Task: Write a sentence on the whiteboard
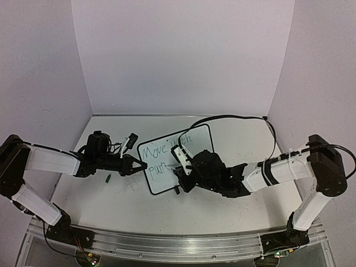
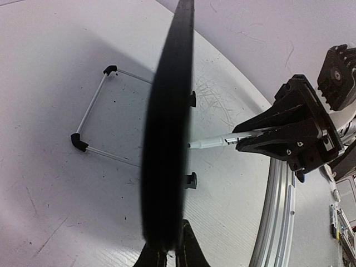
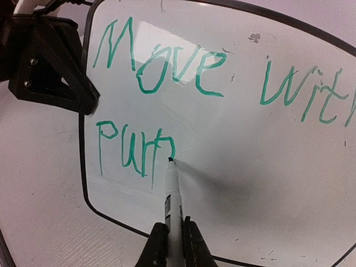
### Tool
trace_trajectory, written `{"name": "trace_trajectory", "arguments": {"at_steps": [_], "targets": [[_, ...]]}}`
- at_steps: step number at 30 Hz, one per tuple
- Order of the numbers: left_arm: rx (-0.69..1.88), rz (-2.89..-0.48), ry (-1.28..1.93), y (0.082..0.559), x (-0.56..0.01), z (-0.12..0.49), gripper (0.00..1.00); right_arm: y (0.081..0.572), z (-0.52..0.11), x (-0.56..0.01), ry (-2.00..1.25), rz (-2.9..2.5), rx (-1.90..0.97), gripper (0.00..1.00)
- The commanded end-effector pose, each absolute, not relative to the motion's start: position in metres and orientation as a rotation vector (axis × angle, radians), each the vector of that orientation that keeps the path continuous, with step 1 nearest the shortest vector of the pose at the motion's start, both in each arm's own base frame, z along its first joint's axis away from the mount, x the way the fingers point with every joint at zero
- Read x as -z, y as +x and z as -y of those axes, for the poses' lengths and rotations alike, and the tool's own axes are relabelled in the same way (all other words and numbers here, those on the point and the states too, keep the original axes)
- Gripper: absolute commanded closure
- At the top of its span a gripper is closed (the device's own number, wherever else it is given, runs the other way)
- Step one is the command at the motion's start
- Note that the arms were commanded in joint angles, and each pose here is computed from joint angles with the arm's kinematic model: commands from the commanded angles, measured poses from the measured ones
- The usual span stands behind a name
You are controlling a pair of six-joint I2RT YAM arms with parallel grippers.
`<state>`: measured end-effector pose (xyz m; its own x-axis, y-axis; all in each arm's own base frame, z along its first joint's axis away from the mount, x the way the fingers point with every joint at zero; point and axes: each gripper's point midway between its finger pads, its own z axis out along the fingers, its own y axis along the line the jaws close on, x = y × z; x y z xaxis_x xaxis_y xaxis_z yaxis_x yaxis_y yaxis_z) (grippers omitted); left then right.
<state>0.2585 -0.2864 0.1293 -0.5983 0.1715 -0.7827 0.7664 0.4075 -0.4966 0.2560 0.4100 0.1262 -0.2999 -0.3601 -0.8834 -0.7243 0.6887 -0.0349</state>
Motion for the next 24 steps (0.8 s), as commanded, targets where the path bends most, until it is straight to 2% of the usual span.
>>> {"name": "trace_trajectory", "arguments": {"at_steps": [1, 11, 17, 24], "targets": [[1.1, -1.991, 0.814, 0.268, -0.135, 0.284, 1.0, 0.257, -0.418, -0.129, -0.838, -1.91, -0.488, 1.0], [1.101, -1.993, 0.814, 0.267, -0.134, 0.284, 1.0, 0.265, -0.427, -0.144, -0.817, -1.875, -0.486, 1.0], [1.097, -1.99, 0.813, 0.267, -0.135, 0.284, 1.0, 0.252, -0.399, -0.183, -0.766, -1.774, -0.564, 1.0], [1.099, -1.994, 0.815, 0.267, -0.134, 0.284, 1.0, 0.252, -0.4, -0.169, -0.861, -1.765, -0.531, 1.0]]}}
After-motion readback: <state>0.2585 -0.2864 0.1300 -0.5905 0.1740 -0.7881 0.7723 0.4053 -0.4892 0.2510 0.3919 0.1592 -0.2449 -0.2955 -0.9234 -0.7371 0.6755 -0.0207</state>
